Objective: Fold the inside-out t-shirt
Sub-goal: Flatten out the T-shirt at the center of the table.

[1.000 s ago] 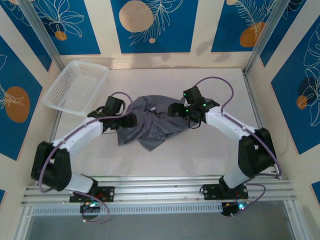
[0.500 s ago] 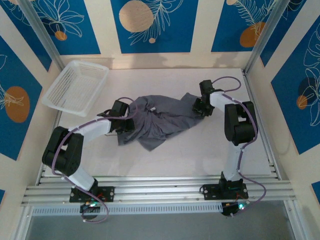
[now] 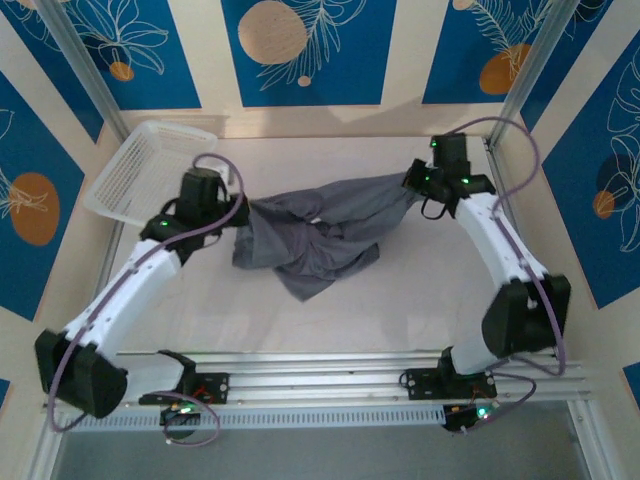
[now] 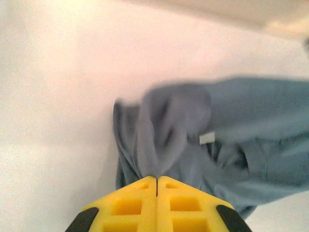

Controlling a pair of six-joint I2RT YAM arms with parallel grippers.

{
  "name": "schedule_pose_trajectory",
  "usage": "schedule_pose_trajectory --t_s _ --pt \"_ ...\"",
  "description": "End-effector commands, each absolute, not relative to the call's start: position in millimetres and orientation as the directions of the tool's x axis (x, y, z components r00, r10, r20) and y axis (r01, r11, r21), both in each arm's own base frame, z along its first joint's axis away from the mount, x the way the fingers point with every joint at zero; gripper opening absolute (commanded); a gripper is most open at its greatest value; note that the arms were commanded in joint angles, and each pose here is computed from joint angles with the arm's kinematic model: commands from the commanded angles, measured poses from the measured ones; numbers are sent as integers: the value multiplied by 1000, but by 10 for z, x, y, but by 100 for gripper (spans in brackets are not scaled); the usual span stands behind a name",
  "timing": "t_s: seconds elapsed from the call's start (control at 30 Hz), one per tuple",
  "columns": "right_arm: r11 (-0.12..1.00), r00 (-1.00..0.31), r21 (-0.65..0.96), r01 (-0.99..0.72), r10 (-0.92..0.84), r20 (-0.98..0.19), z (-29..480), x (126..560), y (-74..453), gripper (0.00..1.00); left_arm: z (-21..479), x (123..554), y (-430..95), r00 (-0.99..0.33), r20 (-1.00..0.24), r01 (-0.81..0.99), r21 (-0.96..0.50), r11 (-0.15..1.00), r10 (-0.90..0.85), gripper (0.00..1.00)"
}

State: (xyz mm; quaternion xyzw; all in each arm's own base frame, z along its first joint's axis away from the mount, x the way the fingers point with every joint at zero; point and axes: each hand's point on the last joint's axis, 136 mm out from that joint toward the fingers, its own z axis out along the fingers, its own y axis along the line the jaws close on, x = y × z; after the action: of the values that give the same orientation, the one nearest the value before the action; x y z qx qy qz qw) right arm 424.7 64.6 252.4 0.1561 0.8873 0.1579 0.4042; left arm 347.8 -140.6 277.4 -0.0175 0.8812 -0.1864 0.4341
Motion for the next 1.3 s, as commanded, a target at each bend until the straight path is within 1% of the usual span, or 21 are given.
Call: schedule_pose_trajectory --t_s 0.0,0.07,0.1,0.2,0.3,0.37,0.47,0.57,0.67,0.73,0.87,0.97,1.07,1.17,1.27 --pt "892 -559 432 130 426 -711 2828 4147 564 0 3309 3386 -1083 -514 -842 90 -239 967 -161 0" --pt "881 -540 455 132 449 -712 2997 4017 523 0 3486 3337 -972 -483 -863 70 -208 976 -149 0" --pt "883 -511 456 109 444 -736 3129 3949 515 0 3568 3309 -916 -464 -874 59 -192 980 -144 0" --pt "879 -371 461 122 471 -800 3504 3779 301 0 3881 3242 -663 -381 -913 -8 -156 988 -147 0" --pt "836 -214 531 135 548 -809 4121 3528 29 0 4423 3156 -458 -274 -940 -42 -198 979 -202 0" --pt "821 -80 566 76 571 -817 4668 3282 -39 0 4937 3017 -379 -157 -960 -26 -232 972 -234 0" --pt "814 89 580 -28 580 -809 5369 2855 -58 0 5572 2724 -293 -1 -962 11 -275 962 -275 0" --pt "812 208 572 -121 584 -785 5870 2395 -46 0 5989 2382 -254 115 -941 80 -310 947 -317 0" --pt "811 291 545 -212 585 -757 6196 1991 1 0 6262 2095 -266 191 -915 163 -326 931 -354 0" --pt "804 330 530 -269 594 -734 6350 1767 37 0 6379 1987 -327 208 -908 222 -318 922 -363 0" --pt "801 366 502 -326 597 -714 6536 1527 84 0 6489 1977 -474 192 -906 305 -310 901 -377 0" --pt "814 377 500 -295 580 -722 6553 1606 42 0 6463 2142 -528 166 -914 301 -310 902 -370 0" --pt "828 323 510 -233 561 -762 6427 1954 20 0 6368 2415 -581 129 -927 274 -309 911 -353 0" --pt "831 204 531 -162 555 -806 6110 2539 33 0 6150 2837 -659 60 -943 229 -305 924 -326 0" --pt "823 58 563 -74 567 -821 5594 3266 31 0 5780 3396 -745 -43 -954 163 -298 940 -295 0"
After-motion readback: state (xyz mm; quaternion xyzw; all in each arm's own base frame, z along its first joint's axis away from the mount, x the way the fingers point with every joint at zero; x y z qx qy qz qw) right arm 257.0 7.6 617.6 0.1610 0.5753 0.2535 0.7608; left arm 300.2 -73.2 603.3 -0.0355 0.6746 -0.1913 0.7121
